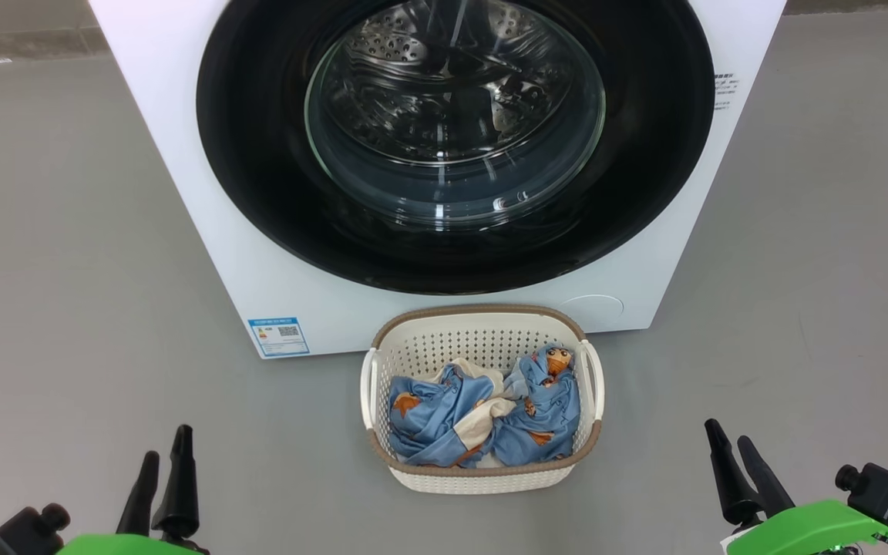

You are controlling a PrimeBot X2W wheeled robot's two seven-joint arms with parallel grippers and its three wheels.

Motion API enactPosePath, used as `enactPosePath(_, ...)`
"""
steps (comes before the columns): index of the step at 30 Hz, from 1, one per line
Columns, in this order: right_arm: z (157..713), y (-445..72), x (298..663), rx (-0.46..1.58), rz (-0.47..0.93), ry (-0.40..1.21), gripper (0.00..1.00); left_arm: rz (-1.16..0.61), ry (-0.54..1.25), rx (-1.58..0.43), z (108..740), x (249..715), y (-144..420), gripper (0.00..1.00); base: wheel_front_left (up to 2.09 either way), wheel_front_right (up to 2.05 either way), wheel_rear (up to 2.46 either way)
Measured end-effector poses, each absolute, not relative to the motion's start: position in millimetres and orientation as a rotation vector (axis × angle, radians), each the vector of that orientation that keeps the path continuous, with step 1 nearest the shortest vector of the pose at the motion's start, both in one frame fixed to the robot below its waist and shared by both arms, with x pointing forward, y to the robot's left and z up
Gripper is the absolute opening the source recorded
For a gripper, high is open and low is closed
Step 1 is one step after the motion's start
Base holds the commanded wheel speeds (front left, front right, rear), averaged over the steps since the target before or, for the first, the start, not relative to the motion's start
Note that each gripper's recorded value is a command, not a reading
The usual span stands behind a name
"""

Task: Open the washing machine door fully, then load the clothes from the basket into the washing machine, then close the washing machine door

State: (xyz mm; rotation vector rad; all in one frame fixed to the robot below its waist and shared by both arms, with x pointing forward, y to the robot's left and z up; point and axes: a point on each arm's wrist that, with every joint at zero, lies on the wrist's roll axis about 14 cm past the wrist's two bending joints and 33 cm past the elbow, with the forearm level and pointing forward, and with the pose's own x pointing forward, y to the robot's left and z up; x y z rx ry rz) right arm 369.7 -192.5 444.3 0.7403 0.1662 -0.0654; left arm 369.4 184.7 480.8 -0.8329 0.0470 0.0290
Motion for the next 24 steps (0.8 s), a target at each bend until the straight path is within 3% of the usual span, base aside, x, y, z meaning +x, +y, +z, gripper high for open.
enactPosePath(24,451,-191,375,0.476,-0.006,0.132,1.0,-0.026,-0.006,-0.595,493,373,180,1.0,0.0,0.0,0.0)
